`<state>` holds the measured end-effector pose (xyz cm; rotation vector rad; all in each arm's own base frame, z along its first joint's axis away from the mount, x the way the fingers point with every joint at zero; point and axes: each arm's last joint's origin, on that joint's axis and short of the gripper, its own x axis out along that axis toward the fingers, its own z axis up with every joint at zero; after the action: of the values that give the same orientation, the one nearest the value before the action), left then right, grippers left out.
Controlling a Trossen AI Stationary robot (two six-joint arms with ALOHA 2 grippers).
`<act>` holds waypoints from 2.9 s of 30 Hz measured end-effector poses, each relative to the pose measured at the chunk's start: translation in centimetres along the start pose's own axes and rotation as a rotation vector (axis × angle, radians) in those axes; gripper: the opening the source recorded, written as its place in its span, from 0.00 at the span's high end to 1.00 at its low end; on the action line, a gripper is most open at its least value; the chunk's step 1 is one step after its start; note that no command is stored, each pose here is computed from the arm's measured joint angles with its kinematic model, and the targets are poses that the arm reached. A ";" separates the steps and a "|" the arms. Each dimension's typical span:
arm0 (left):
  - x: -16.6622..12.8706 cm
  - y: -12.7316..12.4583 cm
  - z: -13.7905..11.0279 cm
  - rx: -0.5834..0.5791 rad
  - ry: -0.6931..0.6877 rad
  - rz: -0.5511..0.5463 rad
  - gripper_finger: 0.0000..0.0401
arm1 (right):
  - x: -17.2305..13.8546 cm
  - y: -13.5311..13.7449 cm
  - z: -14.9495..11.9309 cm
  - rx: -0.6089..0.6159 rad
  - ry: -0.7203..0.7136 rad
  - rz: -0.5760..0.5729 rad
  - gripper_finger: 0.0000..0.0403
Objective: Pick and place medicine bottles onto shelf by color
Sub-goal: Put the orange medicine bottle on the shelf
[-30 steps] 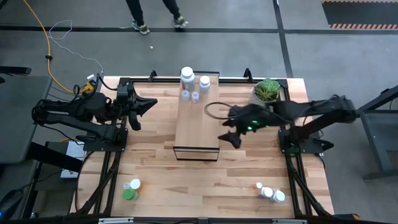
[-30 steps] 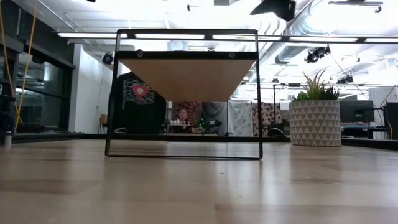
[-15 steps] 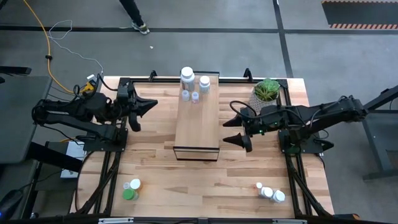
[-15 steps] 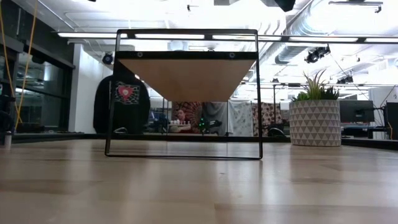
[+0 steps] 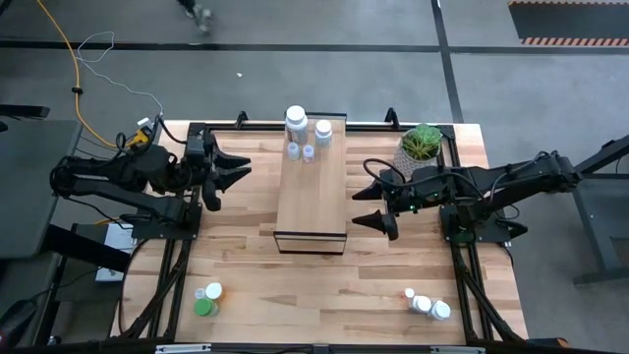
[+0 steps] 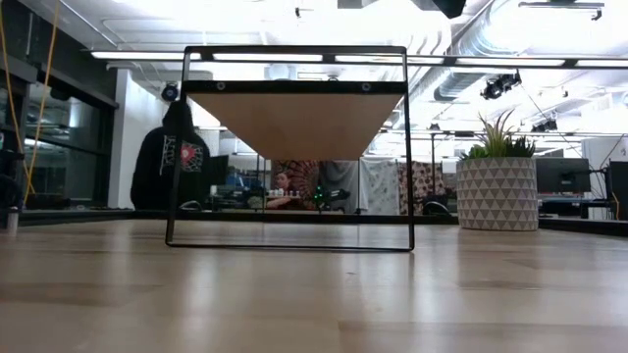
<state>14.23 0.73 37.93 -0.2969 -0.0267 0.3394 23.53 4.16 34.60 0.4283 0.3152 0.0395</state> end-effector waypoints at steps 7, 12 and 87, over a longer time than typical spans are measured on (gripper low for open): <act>0.4 -0.5 1.0 0.052 0.017 -0.005 0.28 | 0.0 0.1 -0.1 0.003 0.011 0.020 0.13; 0.8 -0.7 1.2 0.075 0.069 0.029 0.11 | 0.0 0.1 -0.1 0.013 0.011 0.021 0.13; -1.8 -10.3 -23.4 -0.515 1.480 0.639 0.08 | -0.1 -0.8 -1.6 -0.013 0.165 -0.082 0.13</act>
<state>17.67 -15.74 18.65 -1.0157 1.4832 0.6736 22.88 4.04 32.94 0.3996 0.4944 -0.0033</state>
